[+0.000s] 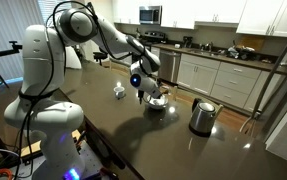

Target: Pour the contents of the glass cup into the bowl

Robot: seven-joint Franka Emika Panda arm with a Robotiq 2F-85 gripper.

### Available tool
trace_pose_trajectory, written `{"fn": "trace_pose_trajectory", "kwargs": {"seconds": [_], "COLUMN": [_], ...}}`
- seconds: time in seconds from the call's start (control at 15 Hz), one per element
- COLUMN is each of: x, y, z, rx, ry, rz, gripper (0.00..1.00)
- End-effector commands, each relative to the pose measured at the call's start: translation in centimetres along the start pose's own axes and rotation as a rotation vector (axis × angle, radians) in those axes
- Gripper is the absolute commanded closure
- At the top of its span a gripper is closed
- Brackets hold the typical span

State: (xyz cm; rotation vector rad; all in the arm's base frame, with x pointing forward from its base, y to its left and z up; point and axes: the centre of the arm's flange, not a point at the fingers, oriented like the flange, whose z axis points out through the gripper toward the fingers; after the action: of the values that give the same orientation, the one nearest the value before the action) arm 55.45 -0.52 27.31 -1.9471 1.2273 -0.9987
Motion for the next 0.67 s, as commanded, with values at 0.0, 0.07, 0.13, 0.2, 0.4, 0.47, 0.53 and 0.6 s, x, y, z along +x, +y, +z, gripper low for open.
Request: {"fn": "trace_pose_trajectory", "kwargs": {"seconds": [0.0, 0.07, 0.13, 0.2, 0.4, 0.47, 0.53, 0.6], "x": [-0.23, -0.42, -0.51, -0.52, -0.81, -0.84, -0.86, -0.80], "y": [0.08, 0.15, 0.22, 0.28, 0.42, 0.46, 0.53, 0.49], "z": [0.09, 0.18, 0.23, 0.26, 0.44, 0.53, 0.57, 0.61], "rx": [-0.003, -0.005, -0.007, -0.009, -0.018, -0.021, -0.022, -0.023], "ry": [-0.003, -0.005, -0.006, -0.006, 0.013, 0.016, 0.014, 0.015], "rz": [-0.005, -0.008, -0.010, -0.011, -0.041, -0.046, -0.047, -0.050], "gripper": [0.16, 0.16, 0.16, 0.16, 0.41, 0.41, 0.41, 0.41]}}
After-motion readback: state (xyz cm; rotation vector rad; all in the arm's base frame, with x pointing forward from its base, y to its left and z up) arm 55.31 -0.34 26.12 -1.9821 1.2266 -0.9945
